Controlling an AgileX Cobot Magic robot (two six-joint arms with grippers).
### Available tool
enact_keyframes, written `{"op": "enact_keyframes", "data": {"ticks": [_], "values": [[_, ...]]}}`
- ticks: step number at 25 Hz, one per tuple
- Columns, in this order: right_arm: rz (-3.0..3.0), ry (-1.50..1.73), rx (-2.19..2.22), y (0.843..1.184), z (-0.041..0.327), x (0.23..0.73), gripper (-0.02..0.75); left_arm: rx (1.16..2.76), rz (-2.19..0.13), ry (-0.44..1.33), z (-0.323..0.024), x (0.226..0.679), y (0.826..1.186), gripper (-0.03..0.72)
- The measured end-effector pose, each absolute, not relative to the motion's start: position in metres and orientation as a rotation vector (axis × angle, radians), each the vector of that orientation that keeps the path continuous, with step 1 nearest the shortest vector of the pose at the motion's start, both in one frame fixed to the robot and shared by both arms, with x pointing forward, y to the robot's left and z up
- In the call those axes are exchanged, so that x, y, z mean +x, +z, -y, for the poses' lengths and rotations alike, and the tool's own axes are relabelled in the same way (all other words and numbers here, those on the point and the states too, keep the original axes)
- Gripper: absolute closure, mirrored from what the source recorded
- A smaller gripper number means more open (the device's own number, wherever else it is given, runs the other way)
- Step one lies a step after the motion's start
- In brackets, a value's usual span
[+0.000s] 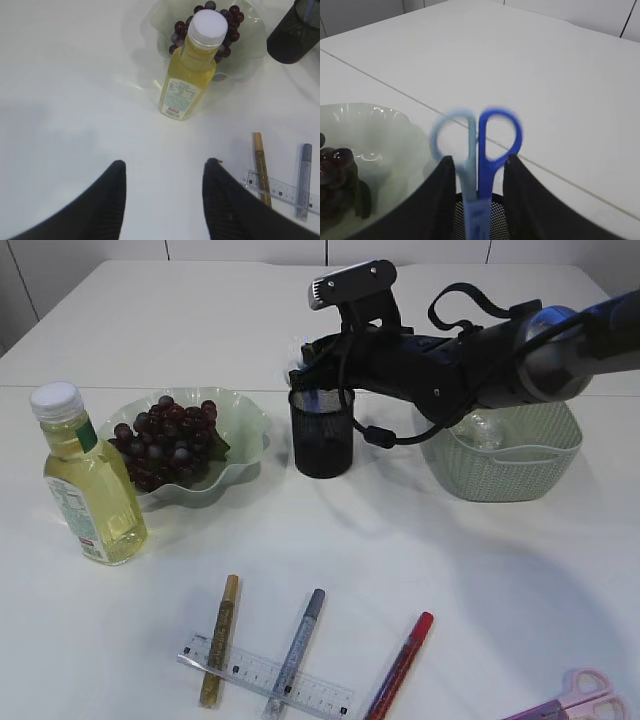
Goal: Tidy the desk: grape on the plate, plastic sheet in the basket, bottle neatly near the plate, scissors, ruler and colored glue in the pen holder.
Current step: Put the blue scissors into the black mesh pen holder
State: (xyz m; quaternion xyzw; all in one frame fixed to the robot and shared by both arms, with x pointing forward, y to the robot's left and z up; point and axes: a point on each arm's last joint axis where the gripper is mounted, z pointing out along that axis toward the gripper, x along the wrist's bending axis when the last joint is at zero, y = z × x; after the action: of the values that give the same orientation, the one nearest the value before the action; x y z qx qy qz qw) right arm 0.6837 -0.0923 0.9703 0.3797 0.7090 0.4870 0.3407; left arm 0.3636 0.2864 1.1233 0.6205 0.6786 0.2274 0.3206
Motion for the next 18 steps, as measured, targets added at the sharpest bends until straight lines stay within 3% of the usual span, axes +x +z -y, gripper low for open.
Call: {"op": "enact_keyframes", "data": {"ticks": [11,18], "values": [[-1.878,1.232,1.012,0.969,0.094,0.682,0.444,1.630,-1.783,0.598,-0.286,0.364,1.123,0.326],[-1.870,1.221,1.017,1.002,0.098,0.676,0.444,1.633,-1.784,0.605,-0.287,0.364,1.123,0.326]]}}
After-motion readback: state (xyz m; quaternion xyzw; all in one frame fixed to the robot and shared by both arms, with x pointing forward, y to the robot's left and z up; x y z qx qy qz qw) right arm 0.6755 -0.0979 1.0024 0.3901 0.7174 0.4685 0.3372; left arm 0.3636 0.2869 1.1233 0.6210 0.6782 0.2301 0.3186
